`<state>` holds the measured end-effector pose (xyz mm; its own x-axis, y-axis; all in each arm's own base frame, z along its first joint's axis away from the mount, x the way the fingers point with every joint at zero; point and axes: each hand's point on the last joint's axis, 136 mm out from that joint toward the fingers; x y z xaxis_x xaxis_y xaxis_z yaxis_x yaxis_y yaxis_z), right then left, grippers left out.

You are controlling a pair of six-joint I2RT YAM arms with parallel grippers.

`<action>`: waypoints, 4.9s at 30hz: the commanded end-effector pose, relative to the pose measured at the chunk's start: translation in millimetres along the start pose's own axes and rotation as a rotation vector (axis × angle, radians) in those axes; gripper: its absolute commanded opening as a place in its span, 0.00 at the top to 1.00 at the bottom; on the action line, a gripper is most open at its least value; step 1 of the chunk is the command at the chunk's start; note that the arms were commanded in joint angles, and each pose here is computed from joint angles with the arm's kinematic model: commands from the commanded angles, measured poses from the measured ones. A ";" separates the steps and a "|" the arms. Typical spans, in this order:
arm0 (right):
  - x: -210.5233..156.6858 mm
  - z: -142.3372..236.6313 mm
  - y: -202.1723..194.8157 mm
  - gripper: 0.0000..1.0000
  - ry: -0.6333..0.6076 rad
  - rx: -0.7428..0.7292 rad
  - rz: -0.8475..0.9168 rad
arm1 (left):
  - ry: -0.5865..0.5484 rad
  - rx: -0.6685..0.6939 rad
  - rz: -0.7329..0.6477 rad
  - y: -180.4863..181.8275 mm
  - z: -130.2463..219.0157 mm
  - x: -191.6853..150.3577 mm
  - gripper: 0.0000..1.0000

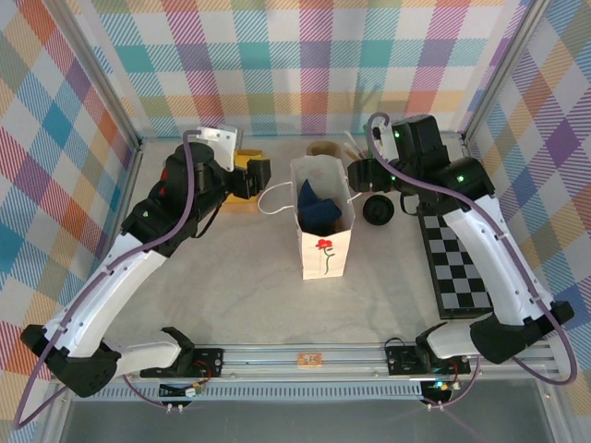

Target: Pack the takeout coffee

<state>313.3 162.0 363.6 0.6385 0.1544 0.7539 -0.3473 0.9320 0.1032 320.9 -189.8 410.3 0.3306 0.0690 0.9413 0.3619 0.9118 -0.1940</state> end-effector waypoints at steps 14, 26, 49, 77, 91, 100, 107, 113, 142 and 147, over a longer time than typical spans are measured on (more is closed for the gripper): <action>16.8 31.8 -19.3 0.15 -0.210 -0.082 0.035 | -0.121 0.067 -0.014 19.4 20.9 7.9 0.25; 16.4 46.5 -26.6 0.09 -0.322 -0.115 0.080 | -0.129 0.142 -0.026 34.5 25.8 1.8 0.25; -4.7 37.6 -35.3 0.01 -0.361 -0.158 0.156 | -0.210 0.240 -0.065 58.5 27.6 -19.4 0.09; -9.9 43.8 -44.7 0.01 -0.398 -0.212 0.180 | -0.214 0.295 -0.031 75.2 30.6 -46.8 0.03; -17.6 42.6 -46.1 0.01 -0.408 -0.216 0.198 | -0.233 0.300 -0.018 78.4 32.9 -52.2 0.03; -20.9 43.3 -48.4 0.01 -0.420 -0.227 0.197 | -0.232 0.297 -0.009 78.7 33.0 -54.4 0.04; -21.2 44.0 -48.3 0.01 -0.421 -0.224 0.192 | -0.218 0.278 0.010 77.3 28.8 -63.9 0.03; -23.7 42.7 -48.8 0.01 -0.414 -0.225 0.190 | -0.211 0.248 0.023 72.9 25.9 -67.6 0.04; -77.3 12.0 39.7 0.01 0.381 0.124 0.127 | 0.094 -0.061 -0.018 4.3 -14.4 -78.3 0.03; -72.8 7.8 47.3 0.01 0.450 0.112 0.054 | 0.102 -0.059 -0.027 4.5 -15.5 -79.2 0.03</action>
<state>261.5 198.0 318.2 0.7792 0.3985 0.4837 -0.5096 0.8522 0.1189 310.9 -197.0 316.6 0.4272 0.0049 0.9042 0.4002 0.8957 -0.1939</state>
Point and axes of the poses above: each hand's point on the last joint's axis, 136 mm out from that joint toward the fingers, its own z axis back along the fingers, its own y axis along the line the jaws close on, x = y × z, and after that the axes turned 3 degrees about z, right-handed
